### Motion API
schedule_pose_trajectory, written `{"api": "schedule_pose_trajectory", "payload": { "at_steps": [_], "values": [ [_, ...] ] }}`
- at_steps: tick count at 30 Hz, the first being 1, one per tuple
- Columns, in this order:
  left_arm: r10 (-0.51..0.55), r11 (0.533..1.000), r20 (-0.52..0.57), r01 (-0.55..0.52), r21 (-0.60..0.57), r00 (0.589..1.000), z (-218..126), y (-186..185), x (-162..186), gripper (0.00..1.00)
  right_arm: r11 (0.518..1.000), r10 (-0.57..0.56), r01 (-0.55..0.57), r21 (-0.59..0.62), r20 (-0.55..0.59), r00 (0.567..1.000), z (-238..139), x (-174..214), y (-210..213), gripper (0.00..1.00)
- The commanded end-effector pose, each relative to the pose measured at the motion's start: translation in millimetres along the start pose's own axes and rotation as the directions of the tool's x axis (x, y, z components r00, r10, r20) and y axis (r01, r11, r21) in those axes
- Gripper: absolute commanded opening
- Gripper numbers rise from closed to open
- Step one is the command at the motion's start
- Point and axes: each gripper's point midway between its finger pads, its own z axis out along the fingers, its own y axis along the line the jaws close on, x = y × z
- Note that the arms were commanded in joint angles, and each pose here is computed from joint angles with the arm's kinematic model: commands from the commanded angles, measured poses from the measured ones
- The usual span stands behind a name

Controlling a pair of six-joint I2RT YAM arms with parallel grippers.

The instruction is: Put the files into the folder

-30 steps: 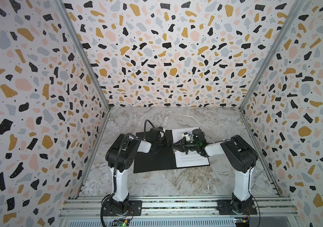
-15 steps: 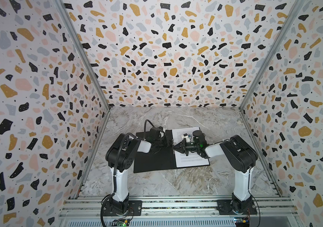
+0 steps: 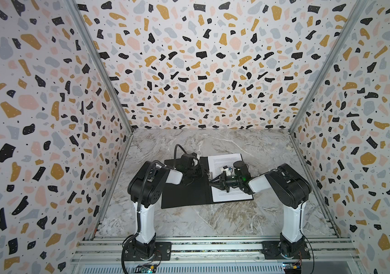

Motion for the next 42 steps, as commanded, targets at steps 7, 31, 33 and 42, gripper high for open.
{"api": "schedule_pose_trajectory", "payload": {
  "at_steps": [7,31,33,42],
  "values": [
    [-0.021,0.997,-0.037,0.018,-0.078,0.999,7,26,14,0.09,0.995,-0.034,0.039,-0.087,0.056,0.998,-12,-13,45,0.32],
    [-0.003,0.995,-0.038,-0.001,-0.098,0.999,6,29,14,0.09,0.994,0.017,-0.008,-0.113,0.077,0.997,-6,-39,54,0.41],
    [-0.001,0.995,-0.037,-0.003,-0.098,0.999,5,28,14,0.09,0.993,0.019,-0.011,-0.114,0.068,0.998,-4,-39,54,0.41],
    [-0.001,0.995,-0.036,-0.003,-0.100,0.999,6,29,14,0.09,0.993,0.054,-0.049,-0.105,0.043,0.998,2,-36,45,0.41]
  ]
}}
